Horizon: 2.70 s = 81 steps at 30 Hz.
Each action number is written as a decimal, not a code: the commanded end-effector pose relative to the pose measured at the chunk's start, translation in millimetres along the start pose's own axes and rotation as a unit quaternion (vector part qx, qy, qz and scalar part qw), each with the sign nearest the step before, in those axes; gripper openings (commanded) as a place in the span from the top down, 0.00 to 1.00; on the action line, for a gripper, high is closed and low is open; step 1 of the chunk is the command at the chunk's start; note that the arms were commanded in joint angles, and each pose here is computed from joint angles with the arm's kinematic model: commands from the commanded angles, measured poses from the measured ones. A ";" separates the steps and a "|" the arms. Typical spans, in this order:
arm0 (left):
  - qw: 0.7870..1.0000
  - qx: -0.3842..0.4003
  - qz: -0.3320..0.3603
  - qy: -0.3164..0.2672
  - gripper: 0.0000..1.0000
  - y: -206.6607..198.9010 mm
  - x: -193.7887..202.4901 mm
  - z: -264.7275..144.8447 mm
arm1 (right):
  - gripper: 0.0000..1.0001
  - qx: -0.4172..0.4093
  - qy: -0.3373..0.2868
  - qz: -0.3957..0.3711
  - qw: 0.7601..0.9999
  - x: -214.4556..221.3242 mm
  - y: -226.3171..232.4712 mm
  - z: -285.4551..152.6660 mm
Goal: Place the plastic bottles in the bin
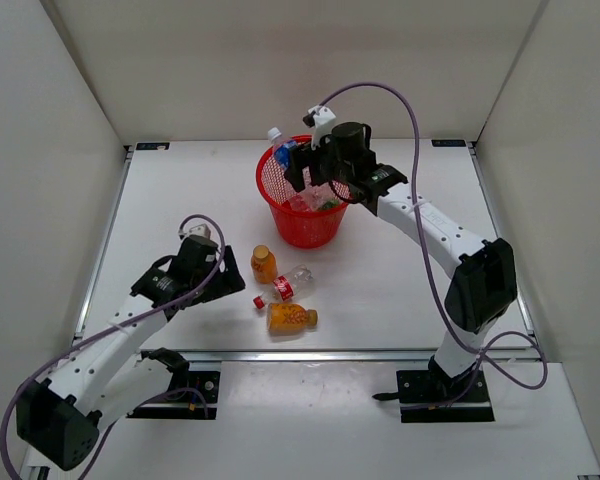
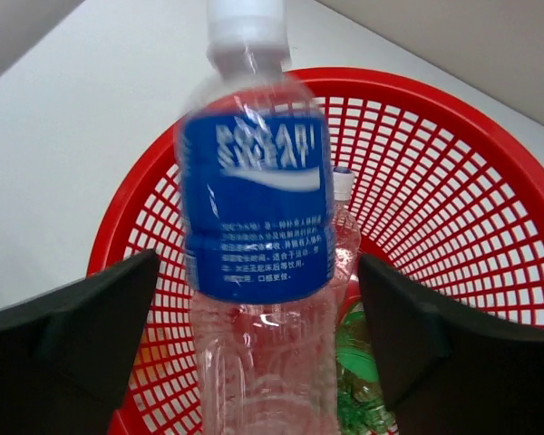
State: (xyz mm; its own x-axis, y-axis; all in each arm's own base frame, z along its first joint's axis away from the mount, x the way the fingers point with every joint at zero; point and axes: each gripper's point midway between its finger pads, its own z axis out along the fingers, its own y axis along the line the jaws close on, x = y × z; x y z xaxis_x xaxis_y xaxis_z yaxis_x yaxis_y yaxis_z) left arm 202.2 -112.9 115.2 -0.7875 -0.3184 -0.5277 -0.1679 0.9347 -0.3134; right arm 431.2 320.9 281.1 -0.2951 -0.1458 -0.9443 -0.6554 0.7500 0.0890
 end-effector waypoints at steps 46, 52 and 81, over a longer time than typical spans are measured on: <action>0.983 -0.021 0.117 -0.139 0.55 -89.9 -118.4 32.8 | 0.04 0.271 -0.025 0.146 0.951 102.0 -122.1 -268.4; 0.961 -0.009 0.107 -0.256 0.53 -124.4 -202.9 -52.4 | 0.04 0.289 0.055 0.146 0.945 152.7 -118.7 -267.0; 0.955 0.069 0.117 -0.265 0.01 -203.2 -226.6 -74.6 | 0.05 0.044 0.143 -0.014 0.989 212.5 22.5 -191.3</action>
State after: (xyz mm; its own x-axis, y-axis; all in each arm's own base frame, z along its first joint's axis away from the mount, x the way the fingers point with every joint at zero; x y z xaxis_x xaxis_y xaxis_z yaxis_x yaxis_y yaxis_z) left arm 397.5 -235.9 341.8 -0.3862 -0.1397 -0.9118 0.0865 0.9786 -0.1866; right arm 218.4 162.5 137.2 -0.5668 -0.2732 -0.7773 -0.5132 0.8551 0.0736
